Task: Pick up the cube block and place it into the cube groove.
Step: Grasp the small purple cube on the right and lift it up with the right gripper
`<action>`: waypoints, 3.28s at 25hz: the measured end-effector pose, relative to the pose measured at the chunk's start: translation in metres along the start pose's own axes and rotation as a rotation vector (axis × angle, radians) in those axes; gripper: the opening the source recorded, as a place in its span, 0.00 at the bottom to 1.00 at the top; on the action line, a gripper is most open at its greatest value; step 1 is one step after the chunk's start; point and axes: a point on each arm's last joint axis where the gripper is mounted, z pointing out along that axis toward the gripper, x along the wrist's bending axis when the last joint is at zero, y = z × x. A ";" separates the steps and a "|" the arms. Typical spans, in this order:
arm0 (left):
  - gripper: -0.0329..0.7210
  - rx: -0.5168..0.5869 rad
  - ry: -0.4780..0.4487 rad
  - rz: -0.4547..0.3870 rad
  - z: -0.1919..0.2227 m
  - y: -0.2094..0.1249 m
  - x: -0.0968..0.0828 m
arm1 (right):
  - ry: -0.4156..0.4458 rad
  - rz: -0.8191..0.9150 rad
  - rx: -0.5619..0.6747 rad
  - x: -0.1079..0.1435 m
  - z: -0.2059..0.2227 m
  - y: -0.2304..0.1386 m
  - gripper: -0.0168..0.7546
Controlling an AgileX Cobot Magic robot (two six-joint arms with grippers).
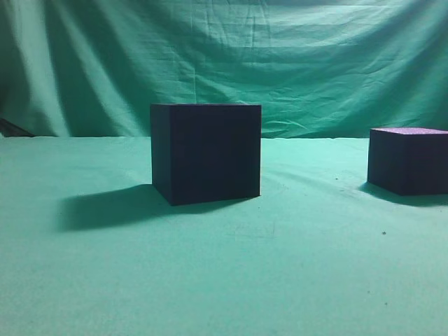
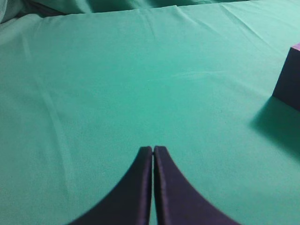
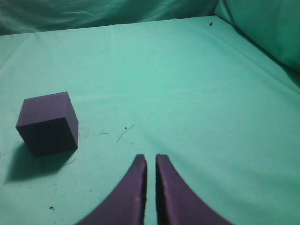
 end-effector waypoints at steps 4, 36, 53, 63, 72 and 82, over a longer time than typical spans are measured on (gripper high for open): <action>0.04 0.000 0.000 0.000 0.000 0.000 0.000 | 0.000 0.000 0.000 0.000 0.000 0.000 0.09; 0.04 0.000 0.000 0.000 0.000 0.000 0.000 | 0.047 0.061 -0.438 0.003 -0.009 0.039 0.09; 0.04 0.000 -0.002 0.000 0.000 0.000 0.000 | 0.044 0.190 0.174 0.013 0.033 0.092 0.09; 0.04 0.000 -0.002 0.000 0.000 0.000 0.000 | 0.250 -0.133 0.591 0.046 0.077 0.130 0.02; 0.04 0.000 -0.002 0.000 0.000 0.000 0.000 | 0.316 -0.352 0.843 0.100 0.141 0.141 0.02; 0.04 0.000 -0.002 0.000 0.000 0.000 0.000 | 0.291 -0.362 0.943 0.119 0.202 0.126 0.82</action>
